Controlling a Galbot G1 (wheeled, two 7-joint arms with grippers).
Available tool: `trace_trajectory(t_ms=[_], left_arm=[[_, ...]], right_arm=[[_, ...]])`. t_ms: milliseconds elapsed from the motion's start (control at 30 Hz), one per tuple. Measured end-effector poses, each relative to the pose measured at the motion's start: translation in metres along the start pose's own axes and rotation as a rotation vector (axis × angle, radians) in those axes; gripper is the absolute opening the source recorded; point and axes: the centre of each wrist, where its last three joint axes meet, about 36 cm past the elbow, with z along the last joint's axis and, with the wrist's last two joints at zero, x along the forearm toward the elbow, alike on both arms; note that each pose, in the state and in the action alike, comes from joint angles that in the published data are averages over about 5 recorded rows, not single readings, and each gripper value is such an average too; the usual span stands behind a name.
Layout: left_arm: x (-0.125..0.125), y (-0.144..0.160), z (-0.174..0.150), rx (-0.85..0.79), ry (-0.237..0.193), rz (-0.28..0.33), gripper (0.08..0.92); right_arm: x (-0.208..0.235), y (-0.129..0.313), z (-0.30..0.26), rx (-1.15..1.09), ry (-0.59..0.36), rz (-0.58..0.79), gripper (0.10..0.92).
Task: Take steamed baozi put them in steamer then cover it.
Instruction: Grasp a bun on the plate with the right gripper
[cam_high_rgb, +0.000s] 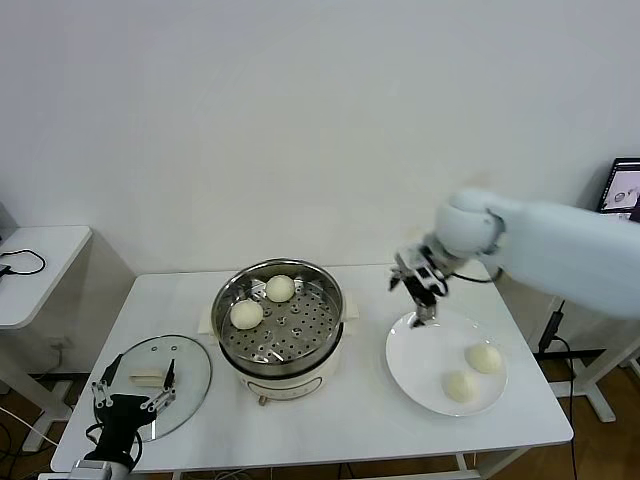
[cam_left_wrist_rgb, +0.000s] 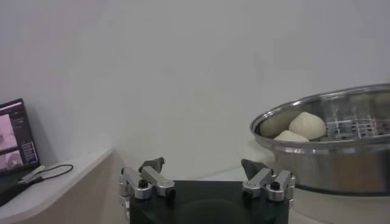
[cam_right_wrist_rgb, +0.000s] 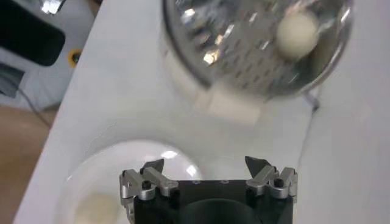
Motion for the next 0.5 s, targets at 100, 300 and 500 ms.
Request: trace_trajectory(t_ms=[100, 300, 500], left_arm=[[0.002, -0.001, 0.001, -0.001, 0.005, -0.001, 0.823], [0.002, -0.004, 0.003, -0.007, 0.010, 0.000, 0.823], [0.004, -0.005, 0.004, -0.012, 0.016, 0.001, 0.823]], right_arm=[[-0.014, 0.021, 0.016, -0.018, 0.007, -0.005, 0.823], [-0.041, 0.052, 0.037, -0.041, 0.023, -0.021, 0.823], [-0.067, 0.071, 0.052, -0.066, 0.043, -0.039, 0.823]])
